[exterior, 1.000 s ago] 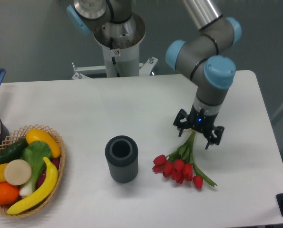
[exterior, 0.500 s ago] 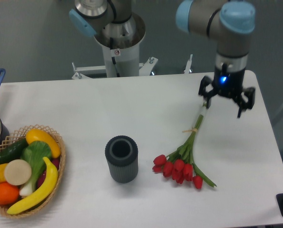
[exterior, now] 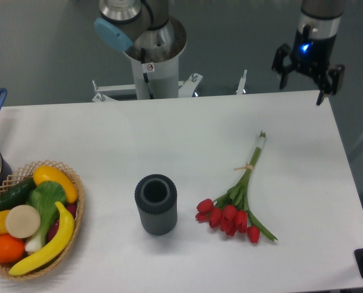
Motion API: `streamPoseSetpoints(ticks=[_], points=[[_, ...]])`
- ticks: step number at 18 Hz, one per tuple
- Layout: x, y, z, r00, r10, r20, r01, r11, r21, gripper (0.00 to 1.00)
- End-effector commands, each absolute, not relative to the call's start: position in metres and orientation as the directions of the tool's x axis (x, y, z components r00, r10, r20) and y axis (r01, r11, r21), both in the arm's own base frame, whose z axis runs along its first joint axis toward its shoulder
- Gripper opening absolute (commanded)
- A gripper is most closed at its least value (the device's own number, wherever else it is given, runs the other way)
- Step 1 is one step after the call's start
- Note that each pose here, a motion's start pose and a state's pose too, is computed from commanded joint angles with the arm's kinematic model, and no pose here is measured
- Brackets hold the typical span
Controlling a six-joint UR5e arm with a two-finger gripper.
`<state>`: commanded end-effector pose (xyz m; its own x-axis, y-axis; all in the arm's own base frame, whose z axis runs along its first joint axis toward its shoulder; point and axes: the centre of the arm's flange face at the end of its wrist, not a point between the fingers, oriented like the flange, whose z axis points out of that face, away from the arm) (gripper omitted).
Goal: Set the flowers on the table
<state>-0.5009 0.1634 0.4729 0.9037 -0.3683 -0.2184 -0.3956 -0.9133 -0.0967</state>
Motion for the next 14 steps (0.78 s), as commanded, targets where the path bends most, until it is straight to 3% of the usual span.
streamPoseSetpoints(ticks=[9,14], points=[[-0.492,0.100,0.478,0.893,-0.415,-0.176,-0.438,-0.892,-0.115,1.00],[-0.490,0.094,0.477,0.892,-0.419,-0.169,-0.440,-0.890,-0.118,1.00]])
